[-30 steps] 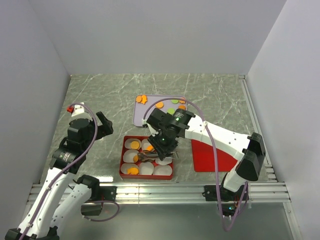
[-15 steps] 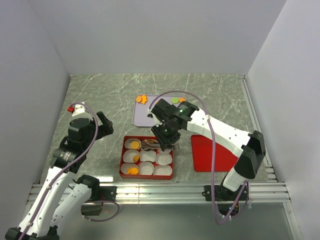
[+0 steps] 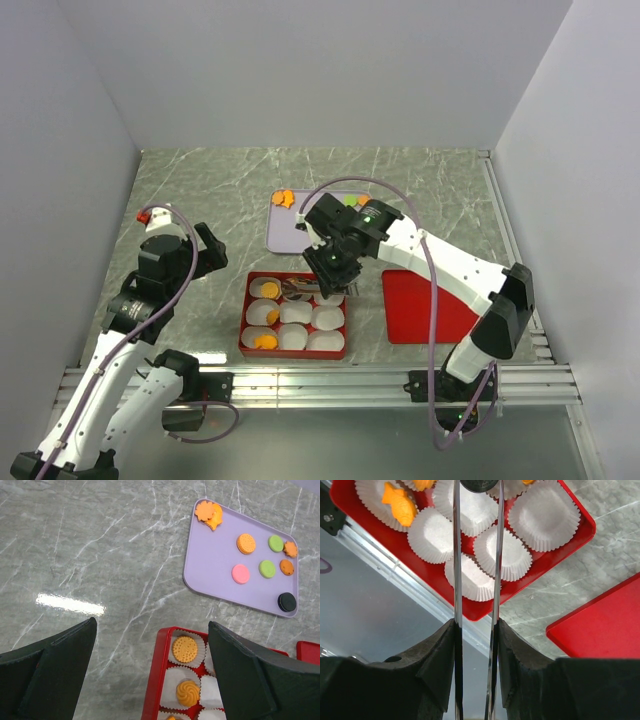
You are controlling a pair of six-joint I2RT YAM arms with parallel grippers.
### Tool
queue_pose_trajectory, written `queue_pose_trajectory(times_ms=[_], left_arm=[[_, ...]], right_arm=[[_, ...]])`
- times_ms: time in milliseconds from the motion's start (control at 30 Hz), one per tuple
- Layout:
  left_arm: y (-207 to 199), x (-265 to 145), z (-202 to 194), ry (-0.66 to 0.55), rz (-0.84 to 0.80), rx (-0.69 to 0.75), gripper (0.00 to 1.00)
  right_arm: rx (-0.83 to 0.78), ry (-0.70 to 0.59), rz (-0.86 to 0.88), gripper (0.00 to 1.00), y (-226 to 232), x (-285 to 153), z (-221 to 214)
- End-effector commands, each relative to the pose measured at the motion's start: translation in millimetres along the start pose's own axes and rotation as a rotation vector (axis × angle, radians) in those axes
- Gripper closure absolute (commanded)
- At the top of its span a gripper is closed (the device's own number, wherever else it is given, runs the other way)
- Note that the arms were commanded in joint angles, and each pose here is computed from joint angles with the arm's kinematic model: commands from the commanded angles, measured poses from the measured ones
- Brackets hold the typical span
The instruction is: Pack the cookies
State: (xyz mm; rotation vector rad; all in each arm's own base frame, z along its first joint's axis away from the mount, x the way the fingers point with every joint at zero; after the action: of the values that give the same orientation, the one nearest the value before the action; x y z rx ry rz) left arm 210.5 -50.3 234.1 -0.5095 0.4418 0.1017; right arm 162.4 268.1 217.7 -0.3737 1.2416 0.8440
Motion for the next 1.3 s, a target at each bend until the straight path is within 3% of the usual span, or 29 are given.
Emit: queue_pose_trajectory(times_ms=[0,800,1267], left_arm=[[-5.3,0.5,10.0,-0.037,-0.022,0.012,0.01],[-5.7,0.9,8.5,-0.03,-0.028,0.016,0.02],[-5.8,0.6,8.7,-0.032,-0.029,0.015,0.01]], right_arm=[[-0.042,-0.111,0.035,0.71,16.1,-32.8,3.4],[-0.056,-0.043,0.012,0.71,29.1,-8.4,-25.7],[-0.051,-0.061,-0.023,0.59,26.2,-11.9,-18.1]])
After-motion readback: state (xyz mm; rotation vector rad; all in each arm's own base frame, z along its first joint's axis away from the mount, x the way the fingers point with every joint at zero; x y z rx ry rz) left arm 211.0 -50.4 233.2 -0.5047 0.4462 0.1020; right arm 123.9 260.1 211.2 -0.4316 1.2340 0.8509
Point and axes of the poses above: each gripper's point midway between its finger pads, its own x axis out along the fingers, its own y axis along the line the jaws close on, z = x × y, the point moved 4 cm from there along -x, back along the fingers, and after that the axes turned 8 degrees about -x, right-handed, at the moved point
